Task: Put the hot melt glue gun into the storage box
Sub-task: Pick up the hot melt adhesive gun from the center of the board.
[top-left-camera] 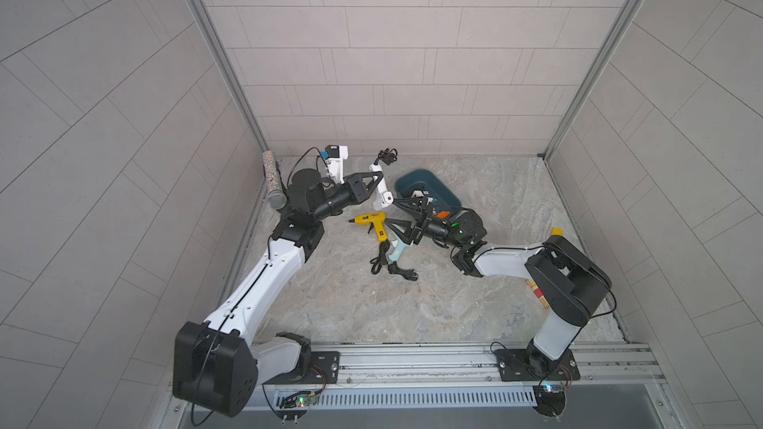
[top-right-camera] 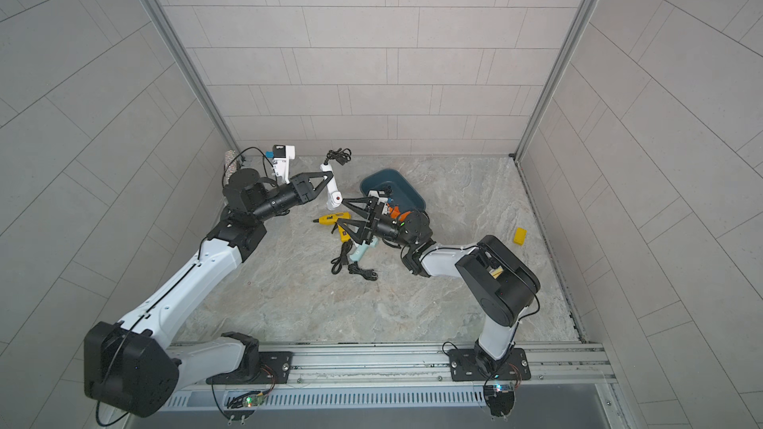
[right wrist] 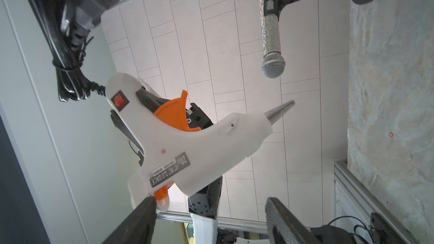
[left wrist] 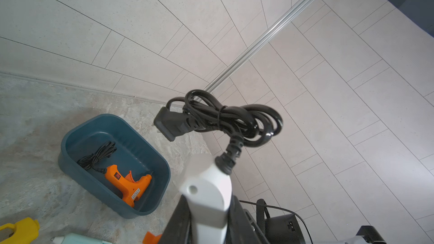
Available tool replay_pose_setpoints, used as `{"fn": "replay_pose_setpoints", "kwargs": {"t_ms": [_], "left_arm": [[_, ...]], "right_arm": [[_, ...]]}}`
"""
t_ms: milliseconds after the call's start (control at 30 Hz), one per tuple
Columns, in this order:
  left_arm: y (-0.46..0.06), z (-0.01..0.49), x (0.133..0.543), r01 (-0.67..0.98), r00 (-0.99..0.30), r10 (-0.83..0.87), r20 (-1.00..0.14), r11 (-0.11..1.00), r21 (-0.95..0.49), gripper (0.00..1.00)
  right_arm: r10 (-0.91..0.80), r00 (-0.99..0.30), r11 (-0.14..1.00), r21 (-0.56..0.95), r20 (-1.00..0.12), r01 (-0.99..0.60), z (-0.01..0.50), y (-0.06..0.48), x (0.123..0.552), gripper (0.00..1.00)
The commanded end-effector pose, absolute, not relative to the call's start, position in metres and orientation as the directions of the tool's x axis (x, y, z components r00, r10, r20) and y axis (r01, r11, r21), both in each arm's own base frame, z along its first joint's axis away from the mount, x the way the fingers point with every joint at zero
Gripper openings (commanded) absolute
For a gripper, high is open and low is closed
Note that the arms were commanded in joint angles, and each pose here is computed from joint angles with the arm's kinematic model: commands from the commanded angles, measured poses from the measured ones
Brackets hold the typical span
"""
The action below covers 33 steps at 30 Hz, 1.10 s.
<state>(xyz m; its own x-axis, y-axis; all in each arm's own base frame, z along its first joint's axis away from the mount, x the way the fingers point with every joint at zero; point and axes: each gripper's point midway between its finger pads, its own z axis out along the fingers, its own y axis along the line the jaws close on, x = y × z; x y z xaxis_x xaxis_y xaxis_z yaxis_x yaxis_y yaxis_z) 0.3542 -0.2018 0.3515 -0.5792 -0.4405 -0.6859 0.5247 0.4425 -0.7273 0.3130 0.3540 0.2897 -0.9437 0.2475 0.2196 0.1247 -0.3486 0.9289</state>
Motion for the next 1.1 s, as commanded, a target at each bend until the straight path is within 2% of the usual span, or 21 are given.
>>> {"fn": "replay_pose_setpoints", "kwargs": {"t_ms": [0, 433, 733, 1067], "left_arm": [[-0.205, 0.379, 0.352, 0.595, -0.524, -0.479, -0.704, 0.386, -0.705, 0.02], [-0.201, 0.373, 0.358, 0.589, -0.501, -0.506, -0.702, 0.394, -0.705, 0.02], [-0.199, 0.374, 0.354, 0.598, -0.482, -0.514, -0.710, 0.399, -0.695, 0.02], [-0.203, 0.367, 0.350, 0.619, -0.498, -0.488, -0.717, 0.380, -0.688, 0.02]], "right_arm": [[0.233, -0.929, -0.420, 0.891, 0.289, 0.172, 0.304, 0.360, 0.315, 0.82], [0.230, -0.859, -0.569, 0.779, 0.458, 0.263, 0.329, 0.376, 0.334, 0.84], [0.211, -0.795, -0.698, 0.657, 0.568, 0.284, 0.354, 0.378, 0.351, 0.80], [0.137, -0.738, -0.796, 0.517, 0.660, 0.315, 0.376, 0.375, 0.366, 0.72]]}}
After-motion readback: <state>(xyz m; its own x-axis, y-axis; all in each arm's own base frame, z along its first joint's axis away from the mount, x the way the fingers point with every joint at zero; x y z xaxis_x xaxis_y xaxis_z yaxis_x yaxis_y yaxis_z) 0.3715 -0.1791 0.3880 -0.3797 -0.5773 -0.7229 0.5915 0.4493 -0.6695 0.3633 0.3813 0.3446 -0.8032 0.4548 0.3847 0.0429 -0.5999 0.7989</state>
